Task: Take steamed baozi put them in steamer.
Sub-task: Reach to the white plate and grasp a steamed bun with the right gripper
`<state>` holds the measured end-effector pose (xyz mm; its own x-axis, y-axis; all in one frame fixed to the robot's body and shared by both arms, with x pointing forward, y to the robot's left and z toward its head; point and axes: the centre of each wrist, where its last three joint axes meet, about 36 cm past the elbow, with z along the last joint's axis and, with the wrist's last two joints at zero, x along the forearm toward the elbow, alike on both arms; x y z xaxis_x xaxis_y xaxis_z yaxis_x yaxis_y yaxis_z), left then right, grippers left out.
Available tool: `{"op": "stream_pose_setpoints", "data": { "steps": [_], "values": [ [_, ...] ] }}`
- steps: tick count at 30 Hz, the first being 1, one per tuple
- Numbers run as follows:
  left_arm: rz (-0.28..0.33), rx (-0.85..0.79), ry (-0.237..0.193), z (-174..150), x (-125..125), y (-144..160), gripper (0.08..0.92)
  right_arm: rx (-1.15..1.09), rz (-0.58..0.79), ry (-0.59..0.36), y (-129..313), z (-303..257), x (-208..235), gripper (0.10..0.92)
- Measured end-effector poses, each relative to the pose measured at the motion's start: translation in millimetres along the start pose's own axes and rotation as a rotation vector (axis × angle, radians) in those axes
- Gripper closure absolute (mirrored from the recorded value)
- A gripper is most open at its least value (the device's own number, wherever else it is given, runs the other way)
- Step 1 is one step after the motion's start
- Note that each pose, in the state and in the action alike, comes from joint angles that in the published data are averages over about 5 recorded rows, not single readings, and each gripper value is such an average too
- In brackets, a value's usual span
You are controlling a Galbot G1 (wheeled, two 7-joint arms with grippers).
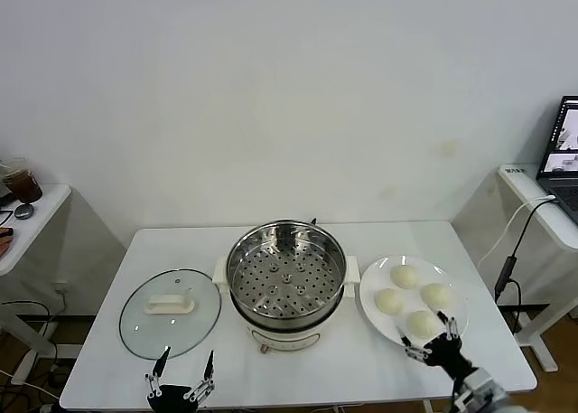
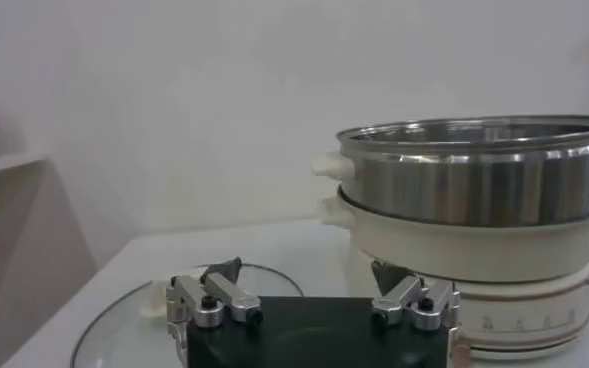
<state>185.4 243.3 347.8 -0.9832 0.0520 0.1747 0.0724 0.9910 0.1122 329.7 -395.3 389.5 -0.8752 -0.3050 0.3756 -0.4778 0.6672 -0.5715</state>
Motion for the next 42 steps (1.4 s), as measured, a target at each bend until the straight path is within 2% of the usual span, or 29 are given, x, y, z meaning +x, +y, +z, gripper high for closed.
{"op": "stream_pose_setpoints", "data": {
  "steps": [11, 20, 27, 32, 42],
  "values": [
    [0.004, -0.055, -0.023, -3, -2, 1, 0.177, 0.460, -0.232, 0.095, -114, -29, -59, 0.200],
    [-0.015, -0.083, -0.028, -4, -3, 6, 0.177, 0.589, -0.462, 0.228, -180, -55, -135, 0.200],
    [-0.036, -0.090, -0.031, -4, -4, 9, 0.177, 0.601, -0.630, 0.339, -204, -70, -192, 0.200],
    [-0.047, -0.097, -0.036, -4, -6, 12, 0.177, 0.602, -0.715, 0.392, -206, -75, -222, 0.200],
    [-0.060, -0.106, -0.051, -5, -7, 17, 0.177, 0.640, -0.785, 0.471, -203, -87, -260, 0.200]
  ]
}}
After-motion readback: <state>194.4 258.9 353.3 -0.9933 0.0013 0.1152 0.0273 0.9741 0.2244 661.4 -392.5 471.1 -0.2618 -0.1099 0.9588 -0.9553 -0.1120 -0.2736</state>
